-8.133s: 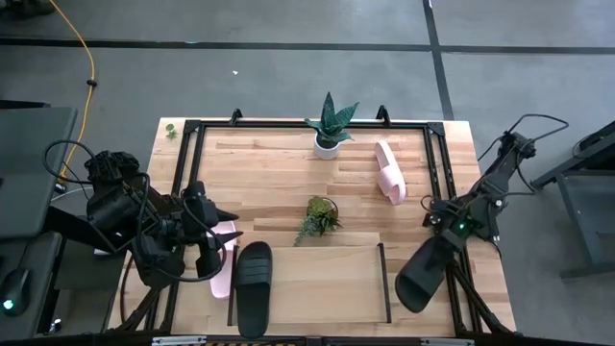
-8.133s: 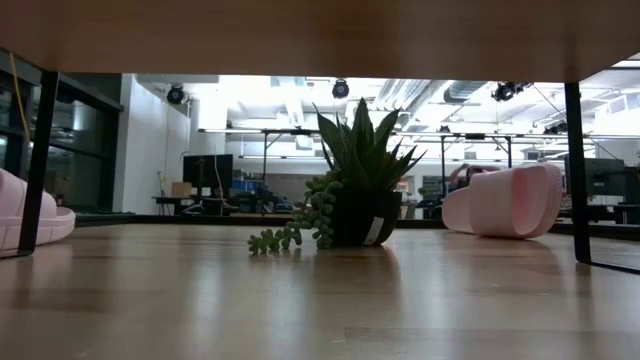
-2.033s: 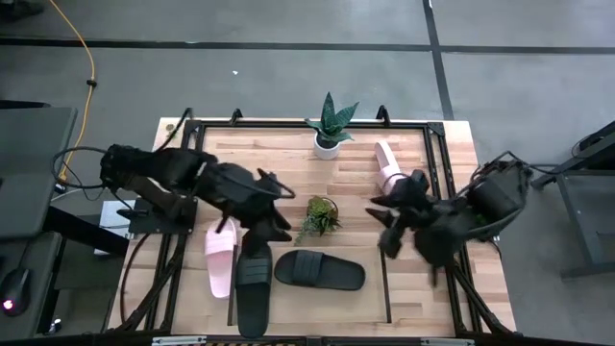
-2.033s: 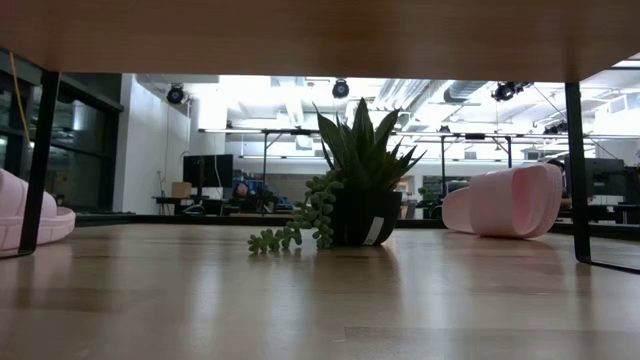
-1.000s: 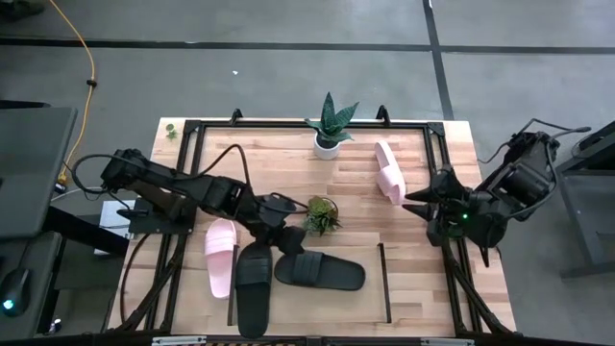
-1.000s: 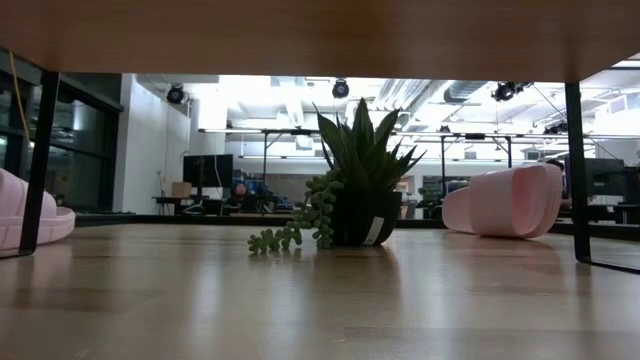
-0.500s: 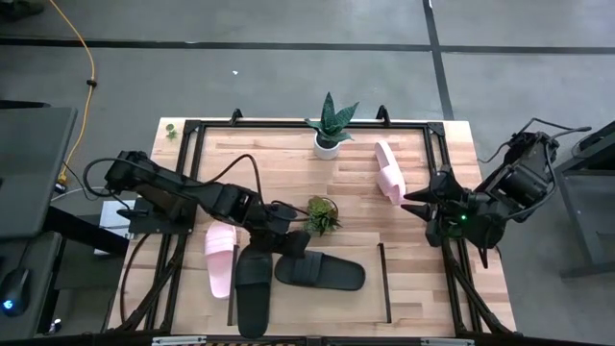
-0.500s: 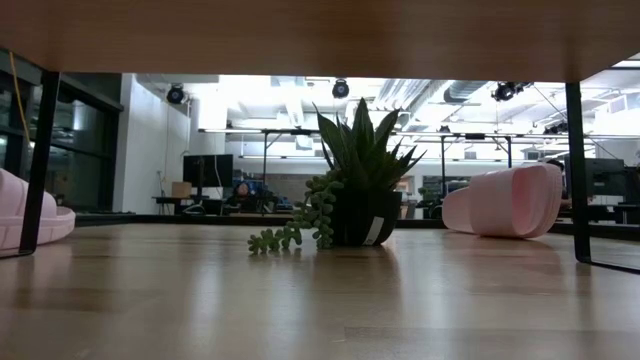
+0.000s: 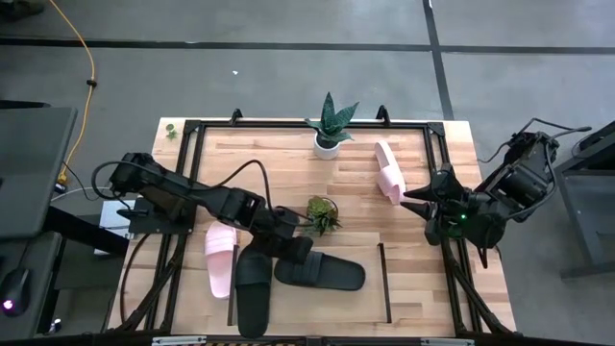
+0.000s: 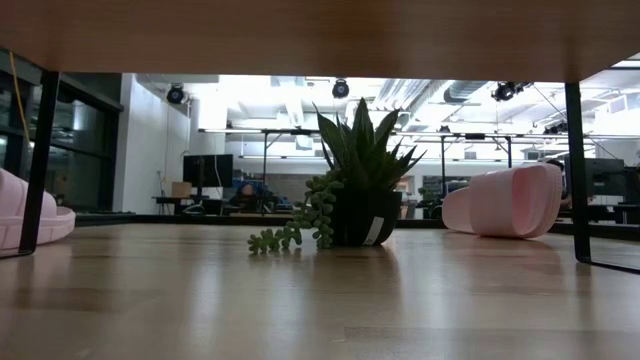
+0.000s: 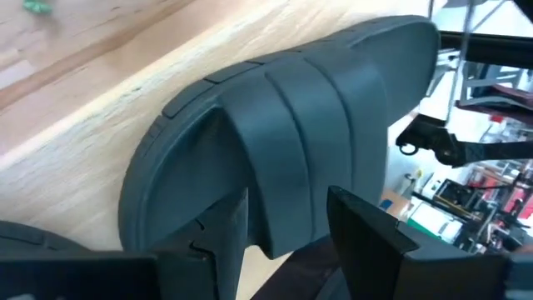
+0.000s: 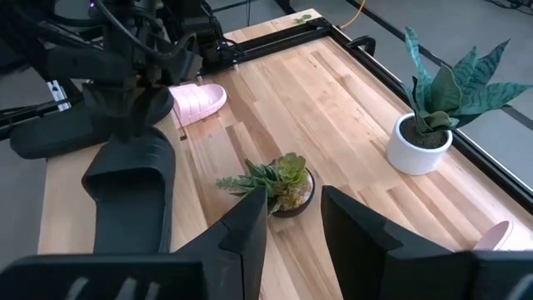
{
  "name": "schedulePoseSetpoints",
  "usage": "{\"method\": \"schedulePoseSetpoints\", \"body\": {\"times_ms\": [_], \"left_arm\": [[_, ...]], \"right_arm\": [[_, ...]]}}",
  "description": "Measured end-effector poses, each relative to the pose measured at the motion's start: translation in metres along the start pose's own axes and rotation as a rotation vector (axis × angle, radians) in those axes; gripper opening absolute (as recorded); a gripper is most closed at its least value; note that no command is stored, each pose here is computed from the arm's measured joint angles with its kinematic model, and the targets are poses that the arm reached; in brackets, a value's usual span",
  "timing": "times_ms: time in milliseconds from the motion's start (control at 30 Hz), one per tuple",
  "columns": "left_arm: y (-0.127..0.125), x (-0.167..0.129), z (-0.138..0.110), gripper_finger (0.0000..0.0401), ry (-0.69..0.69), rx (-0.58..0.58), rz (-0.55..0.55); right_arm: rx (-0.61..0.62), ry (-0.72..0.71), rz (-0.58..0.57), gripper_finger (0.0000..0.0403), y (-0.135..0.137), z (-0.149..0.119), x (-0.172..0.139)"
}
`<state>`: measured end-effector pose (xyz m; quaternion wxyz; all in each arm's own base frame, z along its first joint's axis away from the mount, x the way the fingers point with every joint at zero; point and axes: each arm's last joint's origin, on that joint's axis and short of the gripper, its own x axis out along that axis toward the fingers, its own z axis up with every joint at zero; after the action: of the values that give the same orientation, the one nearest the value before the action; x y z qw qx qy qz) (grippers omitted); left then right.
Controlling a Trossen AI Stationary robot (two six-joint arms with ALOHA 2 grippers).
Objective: Pick and place slides into the shelf
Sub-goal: Put the black slide on the shelf
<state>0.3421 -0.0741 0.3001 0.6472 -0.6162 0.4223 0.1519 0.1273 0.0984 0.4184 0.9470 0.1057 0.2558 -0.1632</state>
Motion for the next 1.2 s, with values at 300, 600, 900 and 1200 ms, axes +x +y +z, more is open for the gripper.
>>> {"method": "schedulePoseSetpoints", "body": {"times_ms": [300, 600, 900, 1200], "left_arm": [[-0.004, 0.000, 0.000, 0.0154, -0.014, 0.010, -0.044], [-0.005, 0.009, 0.003, 0.0154, -0.009, 0.012, -0.045], [-0.010, 0.019, 0.005, 0.0154, 0.005, 0.020, -0.101], [-0.012, 0.018, 0.005, 0.0154, 0.003, 0.046, -0.118]], "right_arm": [[0.000, -0.005, -0.004, 0.0107, 0.000, 0.000, 0.000], [0.000, -0.015, -0.011, 0.0107, 0.000, 0.000, 0.000], [0.000, -0.014, -0.011, 0.0107, 0.000, 0.000, 0.000], [-0.012, -0.014, -0.011, 0.0107, 0.000, 0.000, 0.000]]}}
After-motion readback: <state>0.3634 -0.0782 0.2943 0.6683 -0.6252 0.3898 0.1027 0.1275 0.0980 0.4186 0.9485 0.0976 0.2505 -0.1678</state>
